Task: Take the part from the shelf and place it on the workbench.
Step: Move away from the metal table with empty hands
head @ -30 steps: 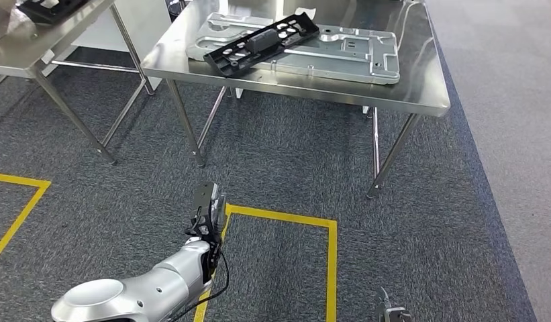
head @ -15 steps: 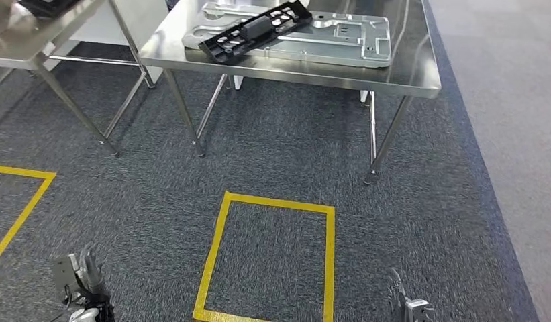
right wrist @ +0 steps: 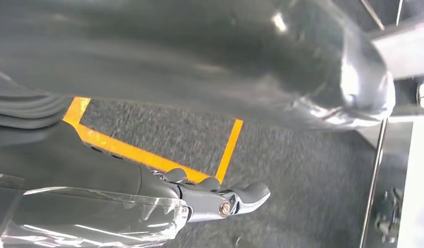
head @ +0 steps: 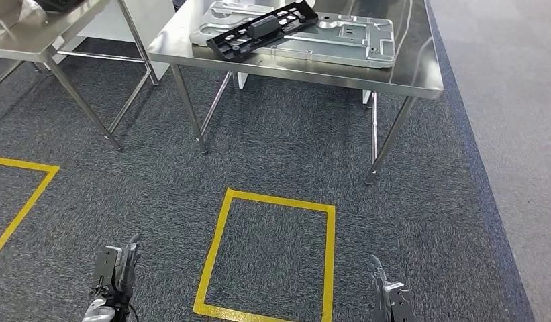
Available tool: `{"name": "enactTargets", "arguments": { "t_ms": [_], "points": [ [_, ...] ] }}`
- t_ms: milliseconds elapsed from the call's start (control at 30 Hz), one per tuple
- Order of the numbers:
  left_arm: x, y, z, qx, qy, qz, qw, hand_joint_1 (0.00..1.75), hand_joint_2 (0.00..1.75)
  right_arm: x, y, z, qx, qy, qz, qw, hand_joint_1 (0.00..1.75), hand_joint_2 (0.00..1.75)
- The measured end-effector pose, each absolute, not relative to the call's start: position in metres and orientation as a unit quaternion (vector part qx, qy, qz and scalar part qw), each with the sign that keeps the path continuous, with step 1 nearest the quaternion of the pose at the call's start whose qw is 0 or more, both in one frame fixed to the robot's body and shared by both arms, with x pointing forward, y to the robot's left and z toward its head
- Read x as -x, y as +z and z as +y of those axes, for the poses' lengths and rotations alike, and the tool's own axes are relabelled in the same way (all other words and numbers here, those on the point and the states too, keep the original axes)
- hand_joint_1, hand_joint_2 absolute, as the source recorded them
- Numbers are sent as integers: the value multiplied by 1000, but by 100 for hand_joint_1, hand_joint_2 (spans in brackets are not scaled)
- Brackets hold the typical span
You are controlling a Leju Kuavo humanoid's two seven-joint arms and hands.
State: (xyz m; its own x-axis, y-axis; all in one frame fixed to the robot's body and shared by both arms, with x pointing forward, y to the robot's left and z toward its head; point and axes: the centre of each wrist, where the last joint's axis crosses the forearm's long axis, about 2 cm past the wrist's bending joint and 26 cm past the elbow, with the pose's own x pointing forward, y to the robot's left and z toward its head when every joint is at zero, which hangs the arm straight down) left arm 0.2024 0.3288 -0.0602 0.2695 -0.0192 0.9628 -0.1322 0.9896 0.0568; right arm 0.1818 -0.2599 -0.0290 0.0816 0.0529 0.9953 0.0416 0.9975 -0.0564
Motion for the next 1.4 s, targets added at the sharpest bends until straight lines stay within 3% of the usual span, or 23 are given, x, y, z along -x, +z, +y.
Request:
{"name": "enactTargets", "arguments": {
  "t_ms": [400, 800, 1167, 1400],
  "points": [
    [-145, -82, 349, -99, 91, -517, 845, 0, 0, -158, -40, -282, 115, 27, -638, 761, 0, 0],
    [-51, -104, 367, -139, 134, -391, 900, 0, 0, -68, -74, -331, 207, 13, -527, 824, 0, 0],
    [-46, -105, 365, -124, 108, -369, 915, 0, 0, -46, -90, -345, 220, -40, -447, 866, 0, 0],
    [-55, -106, 348, -71, 44, -301, 950, 0, 0, -41, -103, -346, 188, -36, -332, 924, 0, 0]
  ]
}}
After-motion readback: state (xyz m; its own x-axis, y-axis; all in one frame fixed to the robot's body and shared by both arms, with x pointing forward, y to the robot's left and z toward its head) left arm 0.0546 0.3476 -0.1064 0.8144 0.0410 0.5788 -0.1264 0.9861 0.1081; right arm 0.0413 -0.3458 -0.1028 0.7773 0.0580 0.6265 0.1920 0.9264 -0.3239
